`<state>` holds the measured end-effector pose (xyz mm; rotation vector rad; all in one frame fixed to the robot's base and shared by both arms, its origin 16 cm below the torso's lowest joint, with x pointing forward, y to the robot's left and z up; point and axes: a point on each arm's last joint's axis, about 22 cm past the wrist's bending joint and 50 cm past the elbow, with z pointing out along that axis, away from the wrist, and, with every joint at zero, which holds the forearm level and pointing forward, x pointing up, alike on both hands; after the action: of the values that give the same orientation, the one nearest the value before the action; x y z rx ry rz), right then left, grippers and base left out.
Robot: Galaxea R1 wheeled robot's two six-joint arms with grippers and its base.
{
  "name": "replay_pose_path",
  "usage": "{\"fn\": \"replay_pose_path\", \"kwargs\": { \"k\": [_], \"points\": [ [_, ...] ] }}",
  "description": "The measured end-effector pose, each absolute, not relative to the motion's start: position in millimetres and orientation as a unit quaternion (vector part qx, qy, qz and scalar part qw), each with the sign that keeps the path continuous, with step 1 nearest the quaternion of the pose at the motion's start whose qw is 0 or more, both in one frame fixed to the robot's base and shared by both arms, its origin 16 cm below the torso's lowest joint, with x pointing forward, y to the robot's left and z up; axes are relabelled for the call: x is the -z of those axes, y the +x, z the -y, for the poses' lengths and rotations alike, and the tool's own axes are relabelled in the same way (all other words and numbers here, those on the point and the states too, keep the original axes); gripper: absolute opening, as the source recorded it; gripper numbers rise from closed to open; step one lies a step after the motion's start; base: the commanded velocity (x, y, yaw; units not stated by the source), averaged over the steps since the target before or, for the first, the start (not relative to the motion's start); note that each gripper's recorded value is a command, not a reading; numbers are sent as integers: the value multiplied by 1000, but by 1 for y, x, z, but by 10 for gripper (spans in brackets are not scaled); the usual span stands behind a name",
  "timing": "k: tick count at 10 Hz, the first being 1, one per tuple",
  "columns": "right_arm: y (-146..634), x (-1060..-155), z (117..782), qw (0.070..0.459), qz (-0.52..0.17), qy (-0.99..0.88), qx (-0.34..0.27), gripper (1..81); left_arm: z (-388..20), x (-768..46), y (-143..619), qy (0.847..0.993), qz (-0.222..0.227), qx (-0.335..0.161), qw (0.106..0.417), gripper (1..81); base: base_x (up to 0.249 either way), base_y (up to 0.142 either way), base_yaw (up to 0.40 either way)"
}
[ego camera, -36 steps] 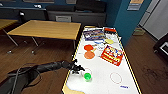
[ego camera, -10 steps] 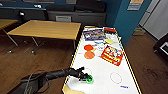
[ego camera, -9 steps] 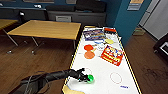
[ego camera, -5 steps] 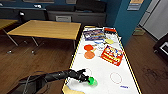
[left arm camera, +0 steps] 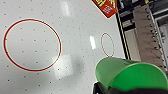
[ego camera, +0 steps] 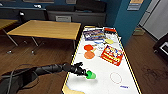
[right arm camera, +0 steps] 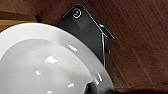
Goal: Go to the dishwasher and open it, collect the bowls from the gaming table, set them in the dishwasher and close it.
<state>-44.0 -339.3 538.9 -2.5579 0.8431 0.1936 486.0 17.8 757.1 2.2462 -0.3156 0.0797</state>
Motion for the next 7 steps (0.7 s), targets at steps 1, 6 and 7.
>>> {"fn": "replay_pose_path", "kwargs": {
  "k": [1, 6, 7],
  "points": [
    [-42, -541, 338, 221, -304, -924, -69, 10, -42, -763, 483, 900, 123, -36, 418, 10, 0, 0, 0],
    [-18, -550, 333, 243, -290, -926, -20, 10, -168, -763, 390, 927, 113, -44, 355, 10, 0, 0, 0],
    [-11, -551, 331, 248, -287, -925, -11, 10, -184, -750, 360, 932, 109, -36, 345, 10, 0, 0, 0]
  ]
}}
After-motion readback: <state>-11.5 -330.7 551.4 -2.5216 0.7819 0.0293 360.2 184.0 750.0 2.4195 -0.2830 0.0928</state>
